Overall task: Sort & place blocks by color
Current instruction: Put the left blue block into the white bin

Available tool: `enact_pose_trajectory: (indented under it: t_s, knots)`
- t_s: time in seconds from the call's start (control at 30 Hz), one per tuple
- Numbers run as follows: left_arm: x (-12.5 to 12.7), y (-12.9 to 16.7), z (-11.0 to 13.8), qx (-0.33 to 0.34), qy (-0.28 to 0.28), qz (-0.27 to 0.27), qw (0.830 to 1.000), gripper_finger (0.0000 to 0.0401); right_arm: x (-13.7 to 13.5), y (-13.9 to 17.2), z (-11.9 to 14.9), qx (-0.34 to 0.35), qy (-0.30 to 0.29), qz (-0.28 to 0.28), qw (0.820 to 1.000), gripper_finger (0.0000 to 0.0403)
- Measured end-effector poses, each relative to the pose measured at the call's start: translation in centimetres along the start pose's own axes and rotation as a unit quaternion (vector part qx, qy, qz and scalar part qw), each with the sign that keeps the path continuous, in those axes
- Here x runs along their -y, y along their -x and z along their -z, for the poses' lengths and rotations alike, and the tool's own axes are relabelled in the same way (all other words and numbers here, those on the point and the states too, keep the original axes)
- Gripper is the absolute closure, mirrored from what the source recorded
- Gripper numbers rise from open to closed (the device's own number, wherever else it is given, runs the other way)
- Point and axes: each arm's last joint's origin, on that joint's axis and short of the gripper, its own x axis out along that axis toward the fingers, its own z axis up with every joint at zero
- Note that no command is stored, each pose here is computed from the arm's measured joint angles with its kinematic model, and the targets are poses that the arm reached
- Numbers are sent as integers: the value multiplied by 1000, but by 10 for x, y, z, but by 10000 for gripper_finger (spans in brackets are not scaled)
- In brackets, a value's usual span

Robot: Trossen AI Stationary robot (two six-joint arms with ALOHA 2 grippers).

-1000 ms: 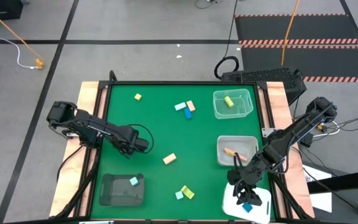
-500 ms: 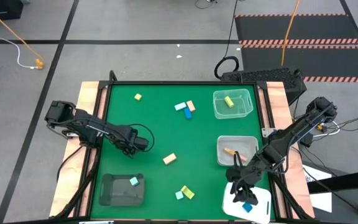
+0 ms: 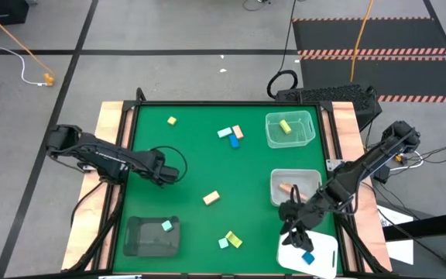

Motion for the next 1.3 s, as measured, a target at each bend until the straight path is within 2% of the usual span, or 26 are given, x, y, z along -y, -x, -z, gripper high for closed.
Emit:
enact_pose_trajectory:
  t_s: [0.17, 0.43, 0.67, 0.77, 0.9, 0.97, 1.03, 1.2, 1.3]
  knots:
    - [4, -3, -7, 7, 27, 31, 999, 176, 4, 1, -5, 8, 14, 5, 1000, 218]
    - [-8, -31, -7, -25, 105, 17, 994, 176, 8, 2, -11, 16, 30, 11, 999, 218]
    - [-6, -38, -10, -15, 78, 45, 996, 178, 9, 2, -12, 17, 46, 12, 999, 218]
    - [-7, -39, -11, -25, 91, 47, 994, 200, 9, 2, -11, 15, 52, 13, 998, 218]
    - [-9, -38, -12, -37, 102, 48, 993, 263, 10, 2, -11, 14, 59, 15, 998, 218]
    - [-10, -36, -11, -34, 100, 55, 993, 271, 11, 2, -12, 15, 65, 17, 998, 218]
    - [-11, -31, -13, -29, 100, 71, 992, 271, 12, 3, -14, 19, 59, 18, 998, 218]
    - [-7, 3, -24, 21, 94, 173, 980, 271, 17, 6, -23, 36, 35, 20, 999, 218]
    - [-7, 29, -33, 84, 91, 240, 963, 271, 22, 9, -31, 54, 23, 24, 998, 218]
